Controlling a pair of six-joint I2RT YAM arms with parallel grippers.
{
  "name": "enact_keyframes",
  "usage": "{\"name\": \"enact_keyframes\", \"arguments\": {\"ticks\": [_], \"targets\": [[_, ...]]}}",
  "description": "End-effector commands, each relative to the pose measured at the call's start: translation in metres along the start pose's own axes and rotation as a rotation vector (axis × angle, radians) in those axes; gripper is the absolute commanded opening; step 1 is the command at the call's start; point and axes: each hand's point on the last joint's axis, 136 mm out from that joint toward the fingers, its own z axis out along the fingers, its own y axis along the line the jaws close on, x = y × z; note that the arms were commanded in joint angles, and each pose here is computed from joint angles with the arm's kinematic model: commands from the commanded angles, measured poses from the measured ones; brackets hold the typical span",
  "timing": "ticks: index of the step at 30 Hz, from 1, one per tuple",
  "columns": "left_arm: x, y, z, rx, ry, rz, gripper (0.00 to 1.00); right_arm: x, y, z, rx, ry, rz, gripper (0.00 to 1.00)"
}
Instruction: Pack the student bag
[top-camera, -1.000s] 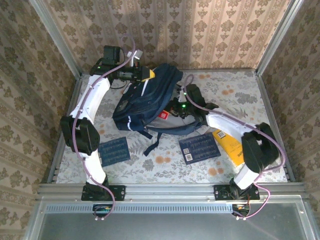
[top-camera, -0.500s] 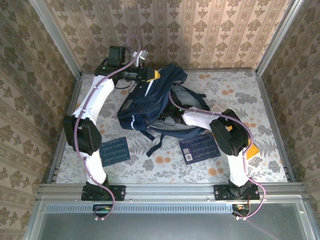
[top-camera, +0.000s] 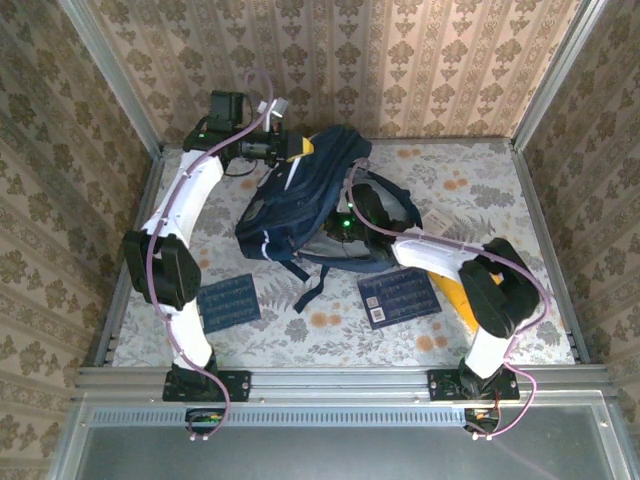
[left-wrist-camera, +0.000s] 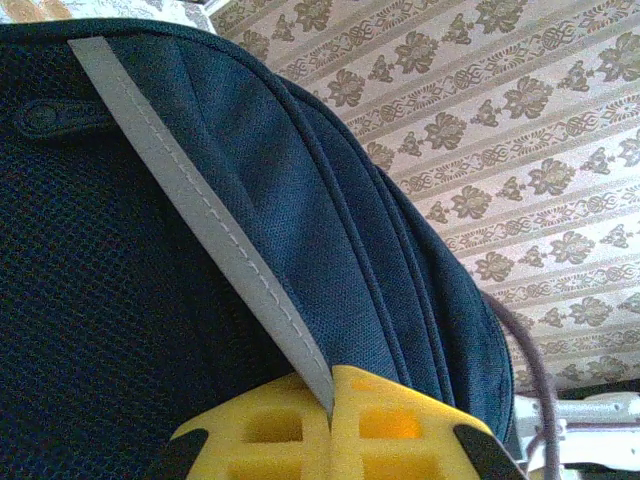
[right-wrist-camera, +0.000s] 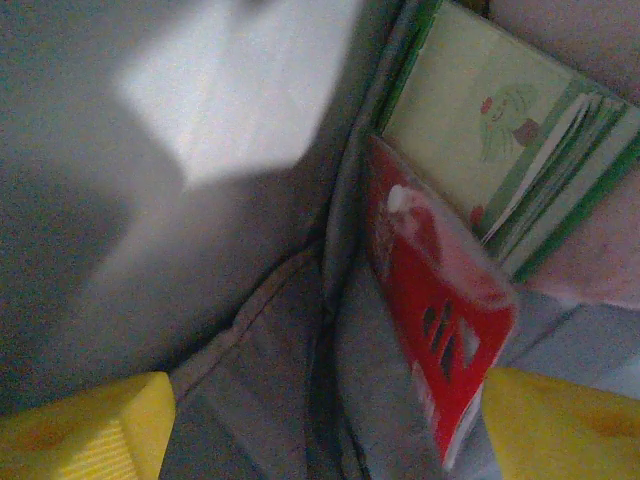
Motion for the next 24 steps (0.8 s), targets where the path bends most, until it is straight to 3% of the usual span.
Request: {"name": "enact_keyframes", "arguments": {"ticks": [1,7,12,18,24], "targets": [[-0.011,-0.021,-0.017,0.019,-0.053,0.132,0.00,-0.009,0.007,-0.028,-0.006,-0.071,-0.112,0.80],[-0.004,0.022,-0.006,-0.135,-0.059,0.107,0.00,-0.013,-0.001,-0.089,0.087,-0.187,-0.215,0.74],[0.013,0.079,0.008,-0.328,-0.012,0.070,0.00,-0.012,-0.041,-0.141,0.341,-0.240,-0.283,0.69],[0.019,0.116,0.006,-0.432,-0.044,0.041,0.00,0.005,-0.078,-0.174,0.476,-0.212,-0.283,0.59],[0.028,0.143,-0.005,-0.546,-0.047,0.027,0.00,0.022,-0.127,-0.190,0.609,-0.114,-0.103,0.68]]}}
